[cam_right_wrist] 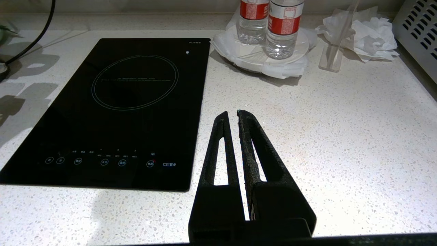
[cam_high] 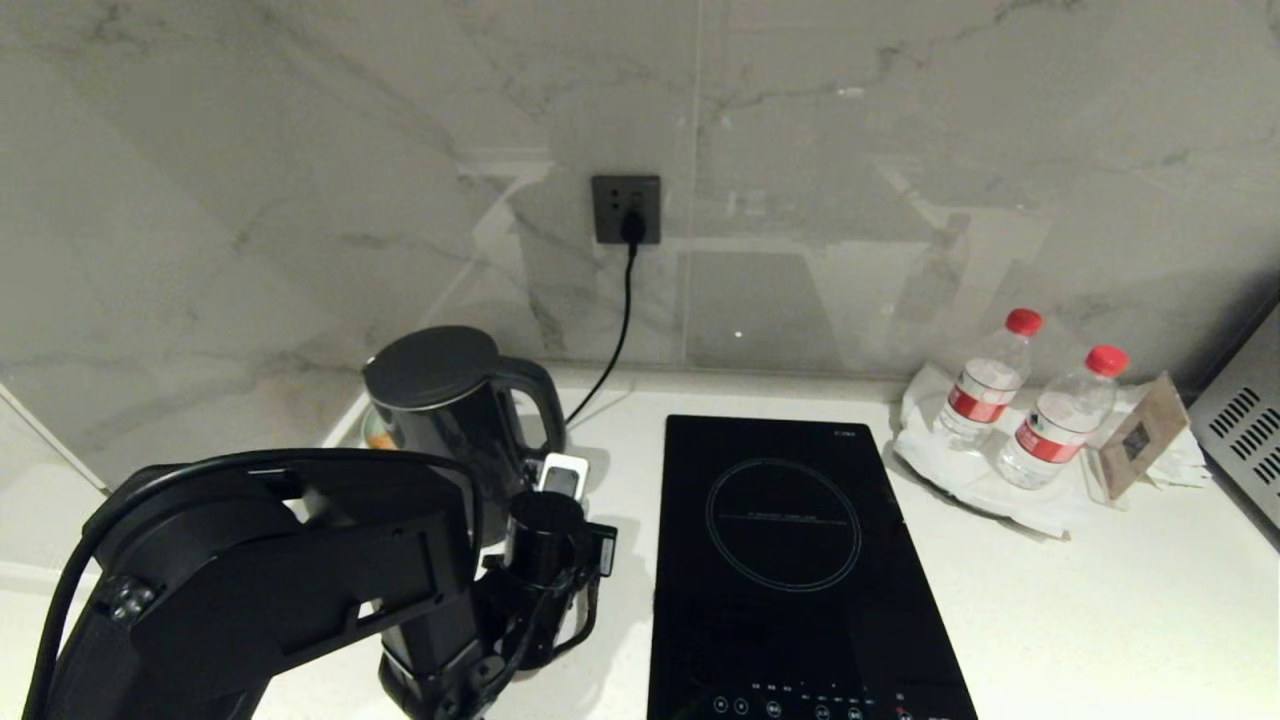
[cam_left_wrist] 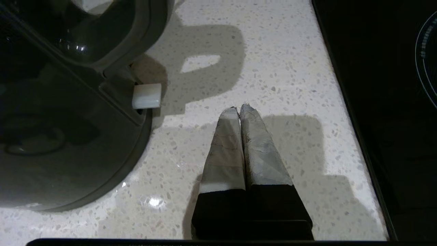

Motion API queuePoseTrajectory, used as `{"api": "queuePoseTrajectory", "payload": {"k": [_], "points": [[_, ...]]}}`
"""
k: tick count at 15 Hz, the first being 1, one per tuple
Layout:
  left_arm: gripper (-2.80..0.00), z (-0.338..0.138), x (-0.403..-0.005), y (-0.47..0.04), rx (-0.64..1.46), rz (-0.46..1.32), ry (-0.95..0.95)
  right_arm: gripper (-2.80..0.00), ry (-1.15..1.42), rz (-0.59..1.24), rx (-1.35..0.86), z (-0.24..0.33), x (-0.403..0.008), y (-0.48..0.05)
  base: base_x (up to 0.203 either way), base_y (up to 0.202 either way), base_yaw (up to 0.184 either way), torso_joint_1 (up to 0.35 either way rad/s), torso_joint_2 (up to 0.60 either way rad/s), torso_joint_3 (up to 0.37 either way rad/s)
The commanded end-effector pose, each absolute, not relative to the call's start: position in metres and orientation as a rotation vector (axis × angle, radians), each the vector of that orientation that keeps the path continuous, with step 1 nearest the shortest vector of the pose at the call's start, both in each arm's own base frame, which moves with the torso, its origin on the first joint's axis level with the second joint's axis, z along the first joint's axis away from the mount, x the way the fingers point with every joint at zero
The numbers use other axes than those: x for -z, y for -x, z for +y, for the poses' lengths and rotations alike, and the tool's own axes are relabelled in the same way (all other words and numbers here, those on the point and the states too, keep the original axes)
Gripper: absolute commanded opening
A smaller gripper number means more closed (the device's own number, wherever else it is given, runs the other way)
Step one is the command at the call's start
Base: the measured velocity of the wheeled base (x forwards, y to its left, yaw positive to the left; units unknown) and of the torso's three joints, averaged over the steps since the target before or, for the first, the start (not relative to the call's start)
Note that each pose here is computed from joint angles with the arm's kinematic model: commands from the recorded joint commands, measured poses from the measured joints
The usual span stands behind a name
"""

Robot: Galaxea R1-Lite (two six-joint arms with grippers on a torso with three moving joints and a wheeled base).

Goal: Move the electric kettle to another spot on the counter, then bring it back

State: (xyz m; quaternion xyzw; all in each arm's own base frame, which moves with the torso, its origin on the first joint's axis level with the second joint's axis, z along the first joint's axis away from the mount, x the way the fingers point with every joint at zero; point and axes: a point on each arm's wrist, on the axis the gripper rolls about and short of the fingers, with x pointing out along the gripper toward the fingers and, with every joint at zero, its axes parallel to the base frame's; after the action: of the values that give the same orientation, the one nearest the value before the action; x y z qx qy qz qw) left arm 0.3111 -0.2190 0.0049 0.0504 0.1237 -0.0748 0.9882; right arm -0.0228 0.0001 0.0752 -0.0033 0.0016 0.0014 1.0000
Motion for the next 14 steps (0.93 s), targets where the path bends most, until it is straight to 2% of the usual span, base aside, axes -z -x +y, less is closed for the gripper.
{"api": "queuePoseTrajectory", "payload": {"k": [1, 6, 7, 14], "points": [[-2.8, -0.22, -0.007, -0.318, 0.14, 0.227, -0.09, -2.8, 0.006, 0.003, -0.003, 0.0, -0.075, 0.023, 0.0, 0.0, 0.0, 0.0, 0.0, 0.0], [-2.8, -0.216, -0.001, -0.332, 0.103, 0.232, -0.104, -2.8, 0.007, 0.003, -0.003, 0.0, -0.075, 0.023, 0.0, 0.0, 0.0, 0.0, 0.0, 0.0], [0.0, -0.216, 0.0, -0.331, 0.105, 0.235, -0.106, -2.8, 0.007, 0.003, -0.003, 0.0, -0.075, 0.023, 0.0, 0.0, 0.0, 0.0, 0.0, 0.0], [0.0, -0.218, -0.001, -0.332, 0.11, 0.226, -0.099, -2.8, 0.006, 0.003, -0.003, 0.0, -0.075, 0.023, 0.0, 0.0, 0.0, 0.0, 0.0, 0.0]]}}
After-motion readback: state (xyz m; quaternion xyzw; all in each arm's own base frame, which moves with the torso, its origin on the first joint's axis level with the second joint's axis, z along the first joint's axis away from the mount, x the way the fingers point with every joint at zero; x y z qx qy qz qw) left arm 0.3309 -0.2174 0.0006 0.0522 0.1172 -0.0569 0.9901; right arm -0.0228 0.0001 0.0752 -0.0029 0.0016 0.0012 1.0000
